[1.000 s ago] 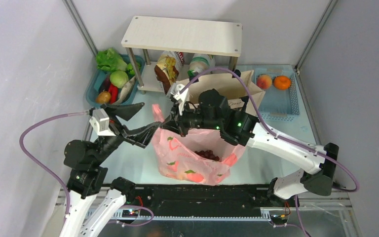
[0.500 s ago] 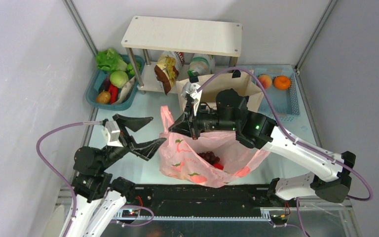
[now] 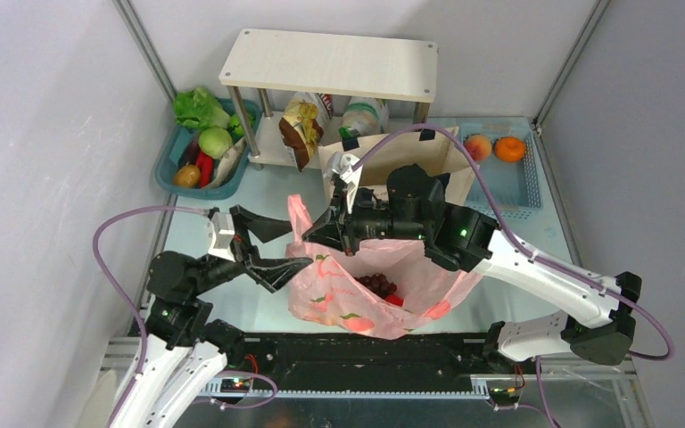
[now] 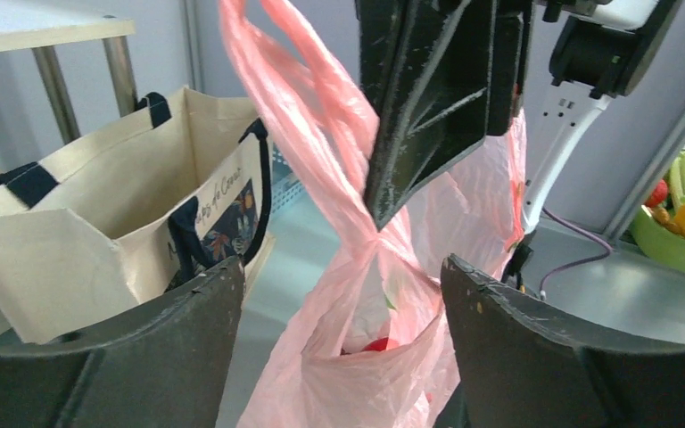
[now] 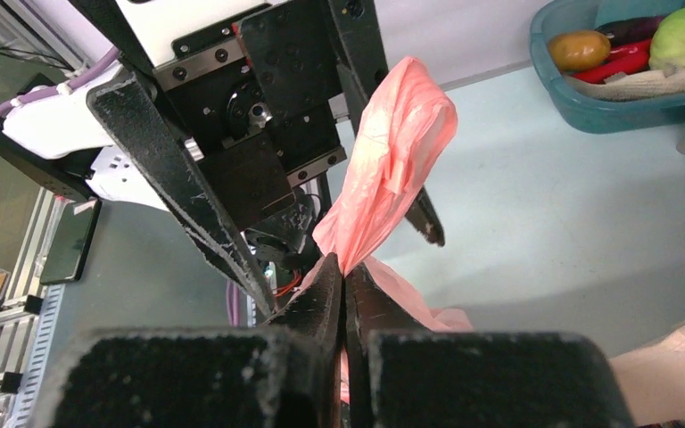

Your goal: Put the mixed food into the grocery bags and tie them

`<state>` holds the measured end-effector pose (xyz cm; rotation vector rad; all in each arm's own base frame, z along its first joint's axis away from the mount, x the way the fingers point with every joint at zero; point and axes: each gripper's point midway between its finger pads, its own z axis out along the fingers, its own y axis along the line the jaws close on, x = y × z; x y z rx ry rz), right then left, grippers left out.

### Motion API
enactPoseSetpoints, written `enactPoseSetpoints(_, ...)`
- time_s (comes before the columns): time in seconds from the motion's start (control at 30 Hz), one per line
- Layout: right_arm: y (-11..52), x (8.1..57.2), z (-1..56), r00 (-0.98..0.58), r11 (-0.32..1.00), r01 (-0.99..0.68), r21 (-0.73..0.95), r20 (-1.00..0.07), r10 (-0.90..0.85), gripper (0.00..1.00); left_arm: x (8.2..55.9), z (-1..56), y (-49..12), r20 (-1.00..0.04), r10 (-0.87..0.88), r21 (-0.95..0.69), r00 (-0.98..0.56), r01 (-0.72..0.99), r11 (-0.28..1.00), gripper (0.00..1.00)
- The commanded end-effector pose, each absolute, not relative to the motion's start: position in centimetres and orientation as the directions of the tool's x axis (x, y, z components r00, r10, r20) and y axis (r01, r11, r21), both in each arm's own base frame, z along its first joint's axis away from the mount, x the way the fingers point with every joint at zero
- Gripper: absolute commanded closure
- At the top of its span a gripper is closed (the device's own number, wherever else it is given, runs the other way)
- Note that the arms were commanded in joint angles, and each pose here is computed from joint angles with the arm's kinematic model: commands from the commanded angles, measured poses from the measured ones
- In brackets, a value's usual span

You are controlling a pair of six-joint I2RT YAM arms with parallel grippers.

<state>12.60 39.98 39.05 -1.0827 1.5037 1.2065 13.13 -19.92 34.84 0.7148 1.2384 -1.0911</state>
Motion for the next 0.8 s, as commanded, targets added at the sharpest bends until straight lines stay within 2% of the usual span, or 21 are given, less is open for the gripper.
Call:
enactPoseSetpoints(0.0,40.2,12.7,43.3,-0.156,0.138,-0.978,0.157,-0.988,0.018,1.0,12.2,35.4,-20.8,-0.961,-0.273,-0.128,-0.048,0.951,0.282,0.18)
enactPoseSetpoints(0.23,40.3,13.8,43.5,-0.15,0.206,-0.966,0.155,-0.988,0.038,1.0,11.6,34.8,-21.5,-0.964,-0.256,-0.14,-0.078,0.962,0.234,0.19)
enactPoseSetpoints(0.3,40.5,13.8,43.6,-0.146,0.206,-0.967,0.152,-0.988,0.043,1.0,11.6,34.7,-21.5,-0.963,-0.258,-0.138,-0.074,0.961,0.239,0.27)
enactPoseSetpoints(0.43,41.0,13.4,44.0,-0.142,0.196,-0.969,0.151,-0.988,0.06,1.0,12.0,34.6,-21.7,-0.961,-0.255,-0.169,-0.108,0.957,0.235,0.5)
enactPoseSetpoints(0.47,41.0,13.4,44.2,-0.139,0.195,-0.969,0.149,-0.988,0.066,1.0,11.9,34.6,-21.8,-0.961,-0.252,-0.172,-0.112,0.958,0.229,0.65)
enactPoseSetpoints(0.5,41.2,13.3,44.2,-0.138,0.192,-0.97,0.149,-0.988,0.067,1.0,11.7,34.6,-21.9,-0.964,-0.241,-0.165,-0.112,0.964,0.21,0.74)
enactPoseSetpoints(0.53,41.2,13.2,44.4,-0.137,0.189,-0.971,0.148,-0.988,0.068,0.95,11.7,34.6,-22.0,-0.966,-0.234,-0.155,-0.105,0.967,0.204,0.9)
enactPoseSetpoints(0.57,41.1,13.2,44.1,-0.144,0.194,-0.969,0.152,-0.988,0.052,0.85,11.8,34.6,-22.0,-0.967,-0.231,-0.153,-0.104,0.966,0.209,0.95)
enactPoseSetpoints(0.6,40.9,13.2,44.6,-0.148,0.204,-0.967,0.156,-0.987,0.057,0.58,12.1,34.1,-21.9,-0.97,-0.219,-0.156,-0.106,0.962,0.225,0.99)
enactPoseSetpoints(0.63,40.4,13.6,44.4,-0.159,0.239,-0.957,0.164,-0.986,0.042,0.47,12.5,34.1,-21.7,-0.97,-0.222,-0.155,-0.098,0.955,0.254,0.99)
enactPoseSetpoints(0.67,40.0,13.7,44.8,-0.164,0.253,-0.952,0.171,-0.985,0.049,0.2,12.7,33.6,-21.6,-0.973,-0.208,-0.156,-0.099,0.949,0.274,1.0)
enactPoseSetpoints(0.73,38.5,13.5,45.3,-0.165,0.28,-0.945,0.171,-0.985,0.045,0.03,13.3,33.3,-21.1,-0.974,-0.207,-0.155,-0.09,0.933,0.325,1.0)
enactPoseSetpoints(0.77,37.2,13.3,45.7,-0.163,0.291,-0.942,0.17,-0.985,0.047,0.02,13.3,33.3,-20.9,-0.974,-0.209,-0.151,-0.082,0.928,0.34,1.0)
